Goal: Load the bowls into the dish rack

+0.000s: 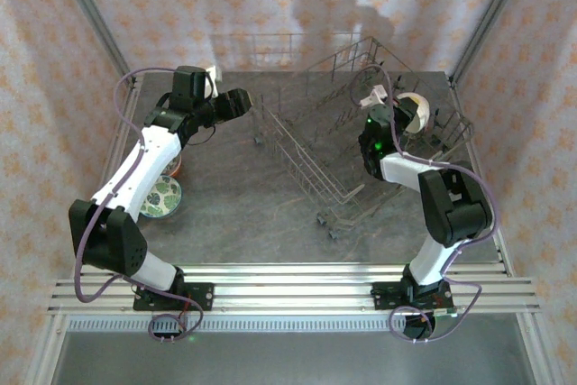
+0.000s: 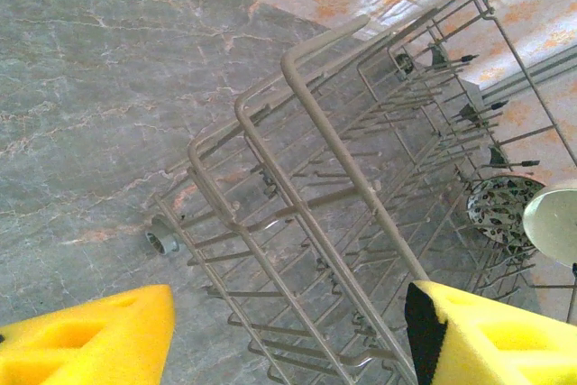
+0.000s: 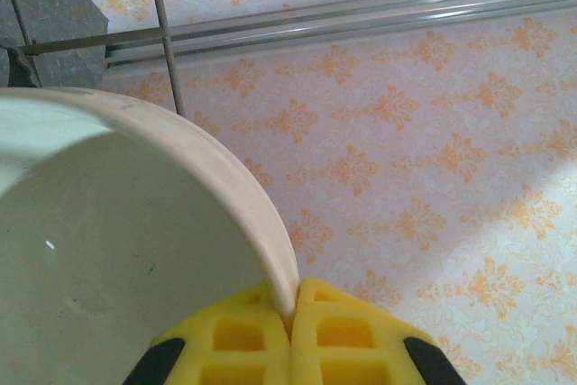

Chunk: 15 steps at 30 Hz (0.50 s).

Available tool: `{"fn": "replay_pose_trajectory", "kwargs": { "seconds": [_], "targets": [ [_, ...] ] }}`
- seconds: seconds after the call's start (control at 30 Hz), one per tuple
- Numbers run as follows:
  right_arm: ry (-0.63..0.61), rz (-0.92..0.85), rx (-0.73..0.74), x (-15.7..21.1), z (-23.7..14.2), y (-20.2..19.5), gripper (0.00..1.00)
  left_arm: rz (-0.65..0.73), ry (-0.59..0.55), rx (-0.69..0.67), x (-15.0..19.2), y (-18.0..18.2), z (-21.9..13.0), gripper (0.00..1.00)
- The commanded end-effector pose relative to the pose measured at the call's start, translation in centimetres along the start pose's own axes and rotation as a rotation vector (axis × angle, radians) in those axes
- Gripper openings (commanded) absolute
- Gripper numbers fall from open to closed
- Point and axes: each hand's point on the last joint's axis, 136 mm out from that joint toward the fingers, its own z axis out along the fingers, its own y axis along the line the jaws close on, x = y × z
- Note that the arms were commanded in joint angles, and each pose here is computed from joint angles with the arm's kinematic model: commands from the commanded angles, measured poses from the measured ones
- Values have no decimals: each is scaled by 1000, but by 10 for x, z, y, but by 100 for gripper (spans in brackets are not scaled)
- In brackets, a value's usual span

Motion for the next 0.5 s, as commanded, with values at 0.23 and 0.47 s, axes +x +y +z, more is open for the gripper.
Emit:
{"fn": "replay_pose_trajectory", "kwargs": {
  "seconds": [0.23, 0.47],
  "targets": [
    [24, 21, 70, 5, 5, -17, 0, -6, -38, 36, -7, -6, -13, 70],
    [25, 33, 95, 4, 3, -16, 0, -10, -32, 38, -5, -6, -12, 70]
  ]
}}
